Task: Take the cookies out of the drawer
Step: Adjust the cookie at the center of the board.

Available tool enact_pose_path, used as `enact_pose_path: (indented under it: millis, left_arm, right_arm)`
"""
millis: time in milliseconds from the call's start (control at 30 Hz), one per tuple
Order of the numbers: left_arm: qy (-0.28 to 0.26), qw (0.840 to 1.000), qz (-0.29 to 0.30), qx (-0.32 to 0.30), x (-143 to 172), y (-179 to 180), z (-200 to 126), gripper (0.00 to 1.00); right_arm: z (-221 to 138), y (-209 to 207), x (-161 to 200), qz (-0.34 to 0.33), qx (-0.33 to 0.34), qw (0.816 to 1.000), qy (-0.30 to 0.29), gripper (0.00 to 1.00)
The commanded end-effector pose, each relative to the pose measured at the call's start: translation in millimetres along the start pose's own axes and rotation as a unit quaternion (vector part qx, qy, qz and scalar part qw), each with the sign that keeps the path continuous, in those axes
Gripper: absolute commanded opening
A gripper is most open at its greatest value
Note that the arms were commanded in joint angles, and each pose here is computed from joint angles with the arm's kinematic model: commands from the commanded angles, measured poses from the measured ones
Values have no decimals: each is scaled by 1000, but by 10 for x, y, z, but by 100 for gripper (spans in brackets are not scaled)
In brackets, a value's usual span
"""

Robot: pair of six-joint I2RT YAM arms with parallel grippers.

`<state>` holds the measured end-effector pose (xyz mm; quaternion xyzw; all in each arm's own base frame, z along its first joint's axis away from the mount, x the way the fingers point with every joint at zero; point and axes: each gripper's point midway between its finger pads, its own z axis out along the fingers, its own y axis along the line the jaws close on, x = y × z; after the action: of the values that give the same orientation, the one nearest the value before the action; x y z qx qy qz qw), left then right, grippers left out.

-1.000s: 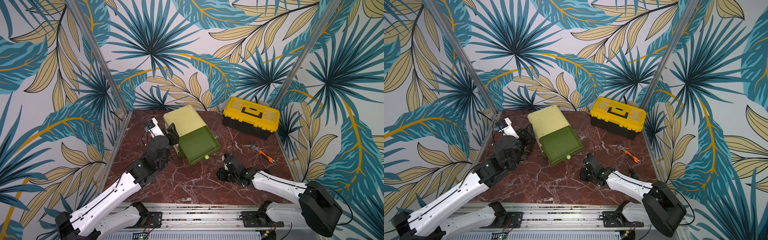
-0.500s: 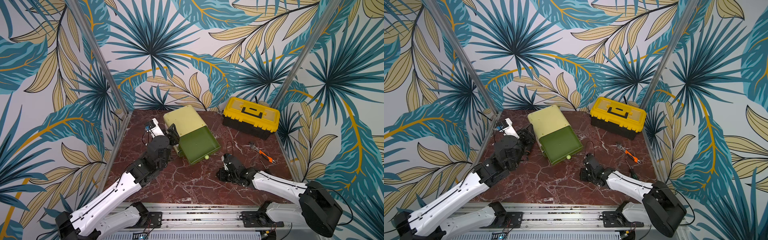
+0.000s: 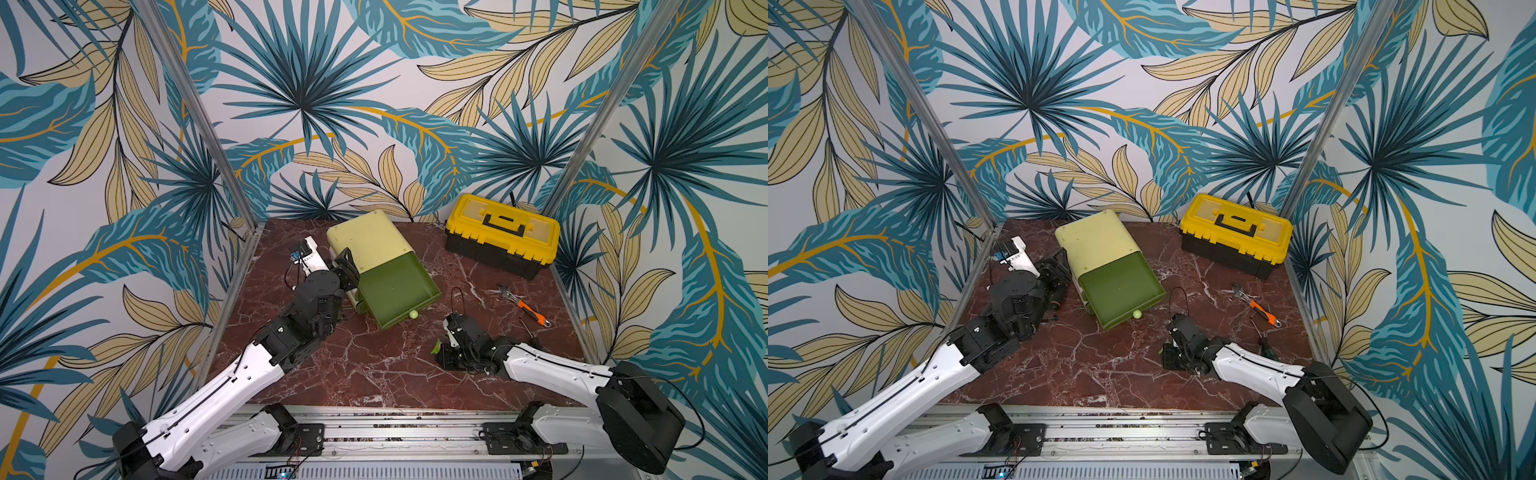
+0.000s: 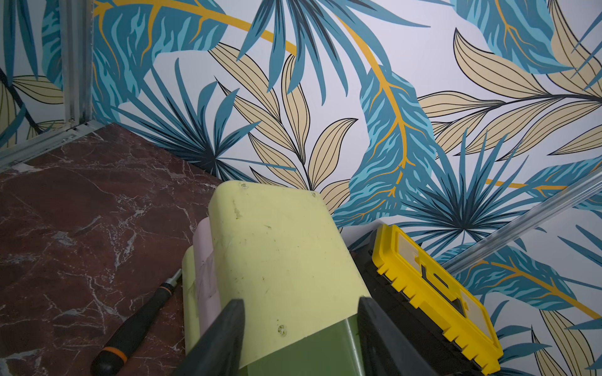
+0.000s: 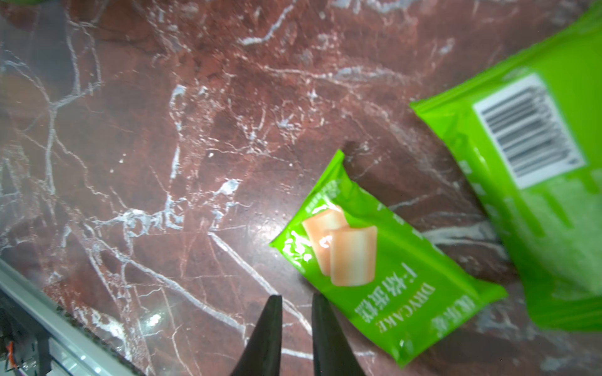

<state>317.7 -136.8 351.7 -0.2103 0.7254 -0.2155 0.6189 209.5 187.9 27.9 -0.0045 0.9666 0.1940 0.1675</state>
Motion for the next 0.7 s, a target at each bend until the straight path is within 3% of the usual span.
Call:
enact_pose_path:
  millis: [0, 433, 567, 667]
  left_arm:
    - [7, 1000, 8, -9, 75, 75, 22, 60]
    - [10, 1000, 9, -11, 68, 98, 24, 60]
    - [19, 1000, 16, -15, 58, 115, 27, 60]
    - [28, 999, 26, -15, 16, 118, 50, 60]
  right_arm:
    - [6, -150, 6, -1, 42, 999, -5, 22]
    - [-24, -183, -151, 2, 66, 997, -33, 22]
    - [-115, -20, -184, -24, 15, 998, -52, 24]
    - [-282, 186, -276, -75, -44, 991, -101, 34]
